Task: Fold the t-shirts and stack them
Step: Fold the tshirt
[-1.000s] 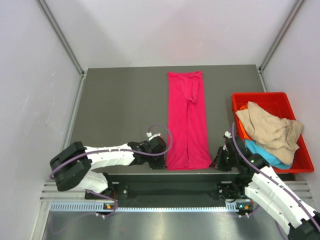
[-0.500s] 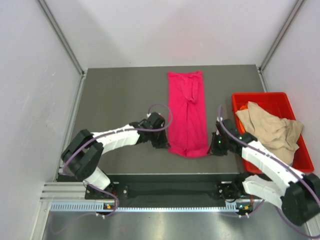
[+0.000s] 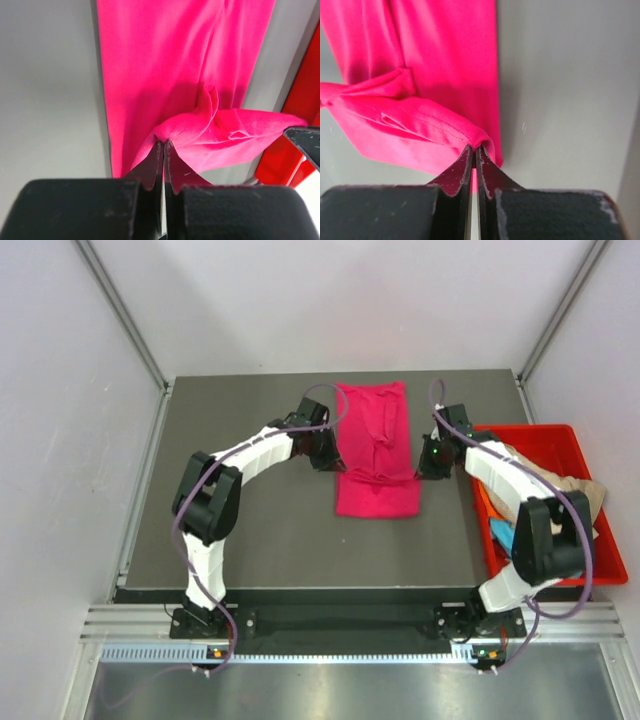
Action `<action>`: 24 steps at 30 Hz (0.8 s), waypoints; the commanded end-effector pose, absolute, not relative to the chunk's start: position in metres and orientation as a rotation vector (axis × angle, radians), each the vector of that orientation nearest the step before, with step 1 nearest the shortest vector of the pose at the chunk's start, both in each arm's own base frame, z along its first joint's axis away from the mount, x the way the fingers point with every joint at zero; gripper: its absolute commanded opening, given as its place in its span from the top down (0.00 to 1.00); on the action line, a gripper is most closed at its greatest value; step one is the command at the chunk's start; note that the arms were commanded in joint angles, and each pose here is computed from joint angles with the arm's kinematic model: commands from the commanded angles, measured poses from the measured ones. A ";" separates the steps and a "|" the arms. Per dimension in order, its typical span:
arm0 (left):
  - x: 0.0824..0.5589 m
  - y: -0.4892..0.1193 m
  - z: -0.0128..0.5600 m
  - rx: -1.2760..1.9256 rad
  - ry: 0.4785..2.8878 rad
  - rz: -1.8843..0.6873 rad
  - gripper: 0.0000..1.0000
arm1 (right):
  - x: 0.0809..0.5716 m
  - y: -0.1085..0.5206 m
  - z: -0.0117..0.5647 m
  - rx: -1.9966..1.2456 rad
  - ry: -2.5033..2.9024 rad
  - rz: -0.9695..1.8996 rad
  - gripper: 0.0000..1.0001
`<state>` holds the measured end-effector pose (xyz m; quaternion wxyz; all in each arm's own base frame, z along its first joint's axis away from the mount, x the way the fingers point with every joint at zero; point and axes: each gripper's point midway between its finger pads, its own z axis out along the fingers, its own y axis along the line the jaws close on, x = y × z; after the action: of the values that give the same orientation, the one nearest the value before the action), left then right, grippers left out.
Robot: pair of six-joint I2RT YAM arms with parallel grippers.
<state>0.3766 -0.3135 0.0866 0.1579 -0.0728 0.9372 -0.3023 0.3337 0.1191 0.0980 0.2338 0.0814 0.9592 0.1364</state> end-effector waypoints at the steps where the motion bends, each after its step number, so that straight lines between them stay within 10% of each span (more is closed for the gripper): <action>1: 0.407 -0.316 0.102 -0.149 2.647 -0.893 1.00 | 0.376 0.116 0.110 0.153 2.579 0.408 1.00; 24: 0.517 -0.292 0.095 -0.278 2.483 -1.018 1.00 | 0.492 0.122 0.102 0.088 2.539 0.537 1.00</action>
<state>0.4888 -0.2876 0.0627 0.1688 -0.1168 0.9207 -0.3320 0.4735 0.1243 0.0834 0.2392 0.0434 0.9515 0.1883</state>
